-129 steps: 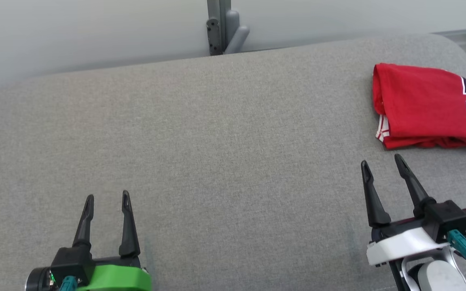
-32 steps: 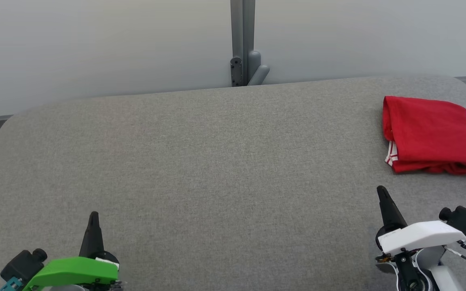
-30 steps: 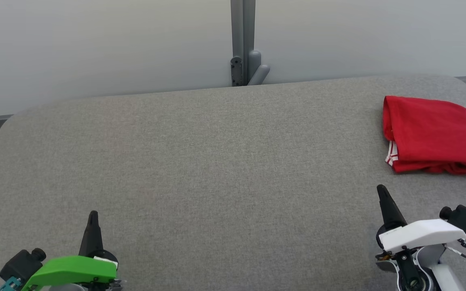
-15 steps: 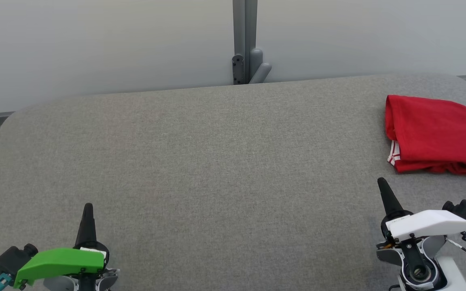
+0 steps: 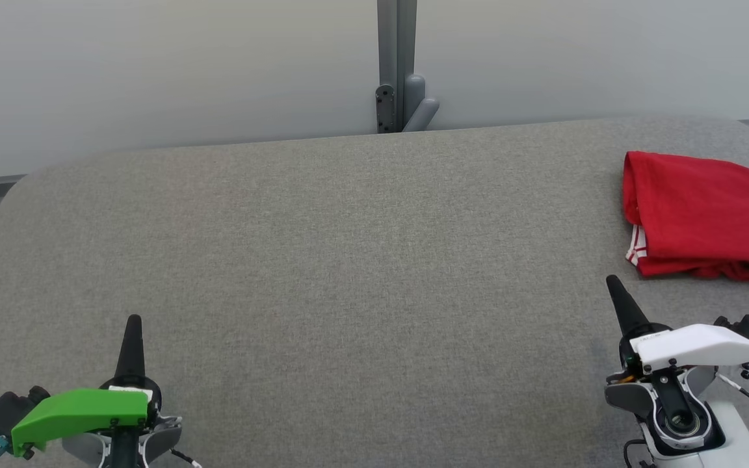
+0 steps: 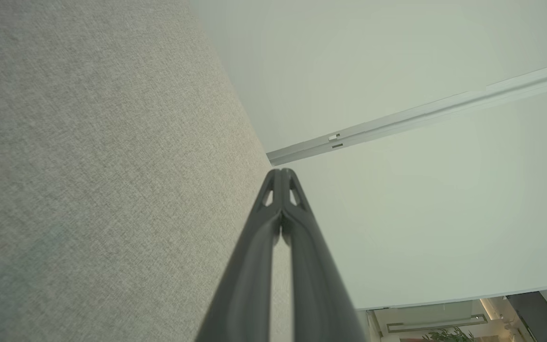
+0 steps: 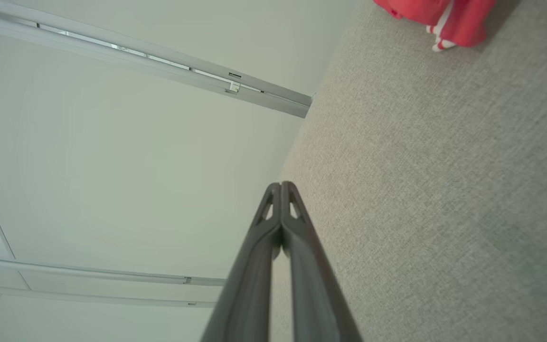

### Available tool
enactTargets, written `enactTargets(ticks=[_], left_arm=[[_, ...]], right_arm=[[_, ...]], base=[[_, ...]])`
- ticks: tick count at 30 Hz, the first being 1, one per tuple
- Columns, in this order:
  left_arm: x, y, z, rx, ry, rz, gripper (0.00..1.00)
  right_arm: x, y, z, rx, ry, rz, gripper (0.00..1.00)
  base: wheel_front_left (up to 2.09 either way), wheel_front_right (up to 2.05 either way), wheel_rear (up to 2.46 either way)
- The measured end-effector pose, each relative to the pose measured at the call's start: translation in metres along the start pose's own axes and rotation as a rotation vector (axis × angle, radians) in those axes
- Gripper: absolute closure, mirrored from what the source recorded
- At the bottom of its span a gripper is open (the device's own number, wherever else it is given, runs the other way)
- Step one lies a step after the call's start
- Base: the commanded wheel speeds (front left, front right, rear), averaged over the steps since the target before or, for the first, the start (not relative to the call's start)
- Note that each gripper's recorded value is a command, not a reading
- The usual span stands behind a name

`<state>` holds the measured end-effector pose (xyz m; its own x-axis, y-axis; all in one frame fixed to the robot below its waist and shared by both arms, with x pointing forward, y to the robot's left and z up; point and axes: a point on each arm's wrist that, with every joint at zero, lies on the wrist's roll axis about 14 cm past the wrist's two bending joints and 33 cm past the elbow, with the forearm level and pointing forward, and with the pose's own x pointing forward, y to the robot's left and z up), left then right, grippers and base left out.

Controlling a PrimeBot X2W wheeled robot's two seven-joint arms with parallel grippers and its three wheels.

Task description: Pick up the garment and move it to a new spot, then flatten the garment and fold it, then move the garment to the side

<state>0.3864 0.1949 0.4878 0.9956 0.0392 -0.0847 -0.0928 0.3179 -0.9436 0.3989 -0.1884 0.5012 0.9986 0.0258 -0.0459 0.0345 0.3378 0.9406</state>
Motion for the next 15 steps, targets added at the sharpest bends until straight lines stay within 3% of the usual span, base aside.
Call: enactTargets(ticks=[15], left_arm=[[0.0065, -0.0049, 0.0073, -0.115, -0.009, -0.02, 1.0]], right_arm=[[0.0093, 0.0037, 0.001, 0.123, 0.011, 0.008, 1.0]], base=[[0.0, 0.0, 0.0]])
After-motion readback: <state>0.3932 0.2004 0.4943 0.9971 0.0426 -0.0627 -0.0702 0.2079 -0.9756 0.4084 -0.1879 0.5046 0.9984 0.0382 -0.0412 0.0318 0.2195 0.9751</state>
